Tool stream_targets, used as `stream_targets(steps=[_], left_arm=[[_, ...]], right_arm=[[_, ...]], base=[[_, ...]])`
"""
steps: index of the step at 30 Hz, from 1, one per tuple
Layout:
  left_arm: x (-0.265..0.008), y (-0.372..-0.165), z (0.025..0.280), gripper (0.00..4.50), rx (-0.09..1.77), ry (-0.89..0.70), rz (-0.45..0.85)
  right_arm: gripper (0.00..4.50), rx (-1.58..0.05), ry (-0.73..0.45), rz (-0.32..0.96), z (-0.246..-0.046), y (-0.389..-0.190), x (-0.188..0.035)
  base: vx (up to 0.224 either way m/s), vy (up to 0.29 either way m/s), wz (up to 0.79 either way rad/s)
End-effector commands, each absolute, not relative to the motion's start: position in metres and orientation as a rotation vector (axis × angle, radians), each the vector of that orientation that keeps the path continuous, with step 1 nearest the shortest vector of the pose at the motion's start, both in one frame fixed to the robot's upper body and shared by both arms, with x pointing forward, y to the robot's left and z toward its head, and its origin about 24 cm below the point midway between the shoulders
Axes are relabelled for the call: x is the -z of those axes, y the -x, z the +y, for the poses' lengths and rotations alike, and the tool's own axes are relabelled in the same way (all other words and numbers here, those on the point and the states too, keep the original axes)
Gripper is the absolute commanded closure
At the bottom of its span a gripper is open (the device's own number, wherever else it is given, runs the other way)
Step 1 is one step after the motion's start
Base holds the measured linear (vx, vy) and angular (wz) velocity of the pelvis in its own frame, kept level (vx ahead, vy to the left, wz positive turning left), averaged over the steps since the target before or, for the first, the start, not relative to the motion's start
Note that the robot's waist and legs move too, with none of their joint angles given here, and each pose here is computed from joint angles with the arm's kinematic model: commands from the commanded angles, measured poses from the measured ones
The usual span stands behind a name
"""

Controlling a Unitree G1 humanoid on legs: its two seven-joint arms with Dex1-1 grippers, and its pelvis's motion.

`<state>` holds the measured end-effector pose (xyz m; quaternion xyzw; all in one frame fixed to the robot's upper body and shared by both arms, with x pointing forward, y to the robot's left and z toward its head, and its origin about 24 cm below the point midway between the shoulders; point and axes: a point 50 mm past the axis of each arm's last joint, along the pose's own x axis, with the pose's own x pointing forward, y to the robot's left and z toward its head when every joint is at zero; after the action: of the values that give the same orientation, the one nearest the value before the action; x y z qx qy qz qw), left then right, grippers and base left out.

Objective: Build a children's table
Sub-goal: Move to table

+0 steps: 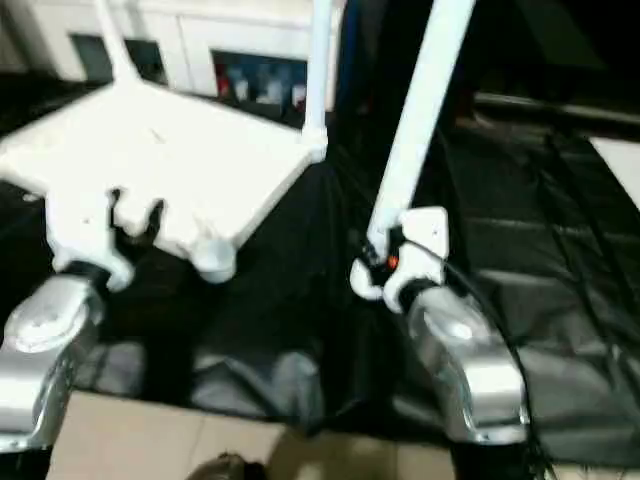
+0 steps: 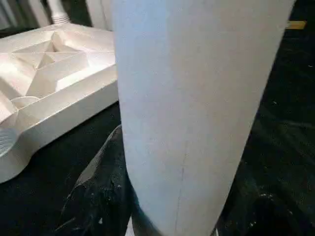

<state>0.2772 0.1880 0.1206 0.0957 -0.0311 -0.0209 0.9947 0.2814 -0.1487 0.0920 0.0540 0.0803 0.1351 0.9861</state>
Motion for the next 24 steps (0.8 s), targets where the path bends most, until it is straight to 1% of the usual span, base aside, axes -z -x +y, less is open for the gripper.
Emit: stream_targets(steps=[1, 4, 7, 13, 18, 22, 23, 24], left_arm=[[-0.117, -0.276, 0.184, 1.6, 0.036, -0.22, -0.077], [-0.116, -0.275, 0.184, 1.6, 0.031, -0.226, -0.078], [-0.116, -0.274, 0.185, 1.6, 0.021, -0.229, -0.077], [-0.115, -0.274, 0.183, 1.6, 0.029, -0.247, -0.085], [-0.116, -0.277, 0.183, 1.6, 0.006, -0.294, -0.09], [-0.116, -0.28, 0.182, 1.6, 0.006, -0.279, -0.081], [-0.116, -0.28, 0.183, 1.6, -0.034, -0.234, -0.072], [-0.116, -0.28, 0.183, 1.6, -0.049, -0.236, -0.066]], right_arm=[[2.64, -0.228, -0.133, 0.134, -0.157, -0.28, -0.093], [2.64, -0.217, -0.122, 0.138, -0.157, -0.281, -0.093], [2.64, -0.221, -0.085, 0.14, -0.156, -0.283, -0.092], [2.64, -0.227, -0.063, 0.128, -0.152, -0.286, -0.092], [2.64, -0.235, -0.062, 0.129, -0.149, -0.285, -0.092], [2.64, -0.238, -0.059, 0.127, -0.148, -0.287, -0.092], [2.64, -0.241, -0.053, 0.124, -0.147, -0.288, -0.093], [2.64, -0.242, -0.052, 0.124, -0.147, -0.288, -0.093]], base=[[-0.108, 0.151, -0.12], [-0.062, 0.128, -0.13], [-0.122, 0.284, -0.47], [-0.109, 0.318, 0.02], [-0.088, 0.221, -0.12], [-0.077, 0.169, -0.01], [-0.074, 0.106, 0.04], [-0.074, 0.106, 0.04]])
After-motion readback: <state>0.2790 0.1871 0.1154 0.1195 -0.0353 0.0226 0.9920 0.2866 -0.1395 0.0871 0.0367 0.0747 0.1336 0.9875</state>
